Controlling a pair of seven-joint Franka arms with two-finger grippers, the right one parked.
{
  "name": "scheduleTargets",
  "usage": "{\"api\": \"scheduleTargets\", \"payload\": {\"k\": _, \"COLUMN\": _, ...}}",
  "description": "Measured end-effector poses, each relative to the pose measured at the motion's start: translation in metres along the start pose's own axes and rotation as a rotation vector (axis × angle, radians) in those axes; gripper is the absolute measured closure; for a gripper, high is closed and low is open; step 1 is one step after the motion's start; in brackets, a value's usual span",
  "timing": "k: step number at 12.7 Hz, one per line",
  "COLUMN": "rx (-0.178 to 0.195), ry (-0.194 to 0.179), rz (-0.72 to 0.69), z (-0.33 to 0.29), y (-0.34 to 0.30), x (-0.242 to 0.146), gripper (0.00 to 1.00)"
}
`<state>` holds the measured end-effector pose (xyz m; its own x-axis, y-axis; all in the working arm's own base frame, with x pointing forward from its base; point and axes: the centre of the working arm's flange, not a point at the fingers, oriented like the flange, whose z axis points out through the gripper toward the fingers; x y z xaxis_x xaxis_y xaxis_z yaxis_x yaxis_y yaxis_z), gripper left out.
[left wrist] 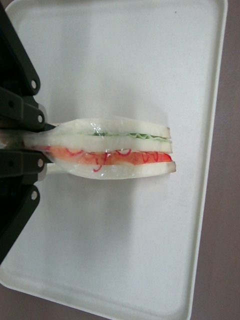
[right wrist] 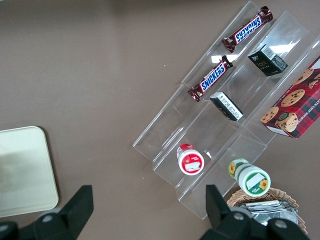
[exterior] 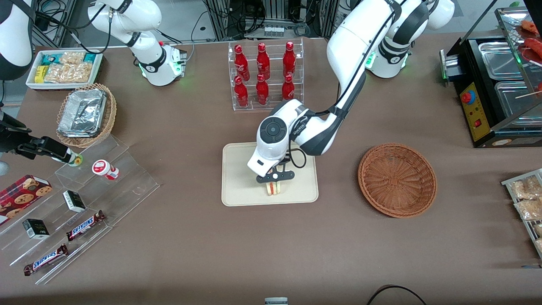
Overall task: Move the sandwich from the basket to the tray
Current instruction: 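Lower the sandwich onto the tray and open the left gripper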
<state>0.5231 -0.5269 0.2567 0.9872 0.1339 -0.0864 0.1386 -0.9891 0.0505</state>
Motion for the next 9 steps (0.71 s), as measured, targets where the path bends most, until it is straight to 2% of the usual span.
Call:
{"api": "scheduleTargets", "payload": {"k": 5, "rx": 0.007, "ry": -0.006, "rz": -0.007, "z": 0.007, "y": 0.003, "x": -0.005, "gripper": 0.85}}
{"api": "scheduleTargets", "payload": {"k": 8, "rx": 0.015, "ry": -0.013, "rz": -0.010, "z": 0.015, "y": 0.006, "x": -0.011, "gripper": 0.55}}
{"api": "scheduleTargets", "payload": {"k": 9, "rx": 0.014, "ry": -0.011, "rz": -0.021, "z": 0.014, "y": 0.007, "x": -0.011, "gripper": 0.42}}
